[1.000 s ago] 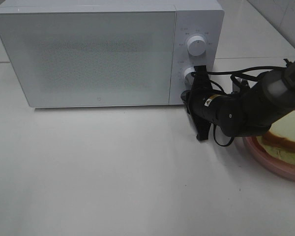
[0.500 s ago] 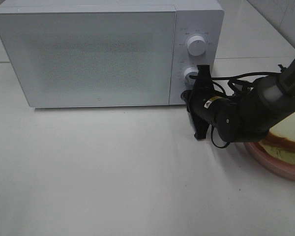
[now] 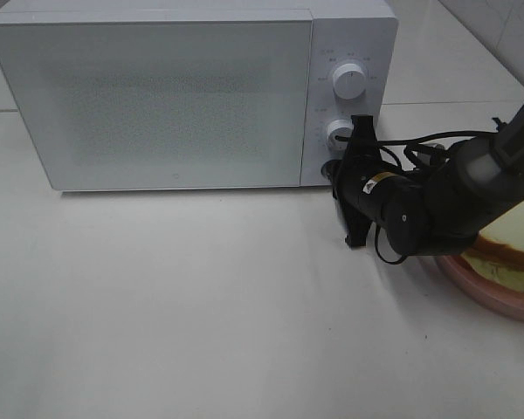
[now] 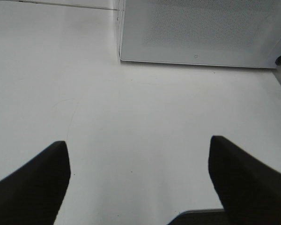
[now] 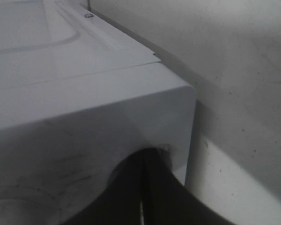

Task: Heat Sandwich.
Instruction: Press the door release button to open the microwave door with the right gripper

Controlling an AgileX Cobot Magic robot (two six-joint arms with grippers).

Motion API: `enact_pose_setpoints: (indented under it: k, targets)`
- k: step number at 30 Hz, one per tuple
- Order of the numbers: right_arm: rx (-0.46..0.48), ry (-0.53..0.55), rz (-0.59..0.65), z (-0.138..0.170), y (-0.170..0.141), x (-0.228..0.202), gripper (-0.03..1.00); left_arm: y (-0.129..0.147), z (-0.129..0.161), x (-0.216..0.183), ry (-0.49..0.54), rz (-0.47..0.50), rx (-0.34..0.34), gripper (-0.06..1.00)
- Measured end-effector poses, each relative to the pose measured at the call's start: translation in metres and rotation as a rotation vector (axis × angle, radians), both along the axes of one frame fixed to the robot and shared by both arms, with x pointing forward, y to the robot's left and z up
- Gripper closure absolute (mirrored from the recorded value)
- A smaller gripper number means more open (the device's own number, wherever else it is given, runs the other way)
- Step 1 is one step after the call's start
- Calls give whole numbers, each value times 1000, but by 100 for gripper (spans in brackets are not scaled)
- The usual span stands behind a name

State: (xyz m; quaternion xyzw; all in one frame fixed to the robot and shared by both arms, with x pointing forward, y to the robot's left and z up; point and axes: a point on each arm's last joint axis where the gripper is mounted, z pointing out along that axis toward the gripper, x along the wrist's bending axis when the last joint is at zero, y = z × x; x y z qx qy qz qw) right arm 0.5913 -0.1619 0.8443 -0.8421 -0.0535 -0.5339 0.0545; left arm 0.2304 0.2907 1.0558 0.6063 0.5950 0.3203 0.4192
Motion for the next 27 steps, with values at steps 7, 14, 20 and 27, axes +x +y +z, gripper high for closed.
enact_pose_setpoints:
  k: [7,14,20,27]
  targets:
    - [6,10,-5,-1,3,4,95,0,0,0,0,0,0,18]
    - [-2,45,-5,-1,6,7,95,0,0,0,0,0,0,18]
    - [2,48,-12,-1,7,7,95,0,0,0,0,0,0,18]
    - [1,48,-9,-1,7,7,95,0,0,0,0,0,0,18]
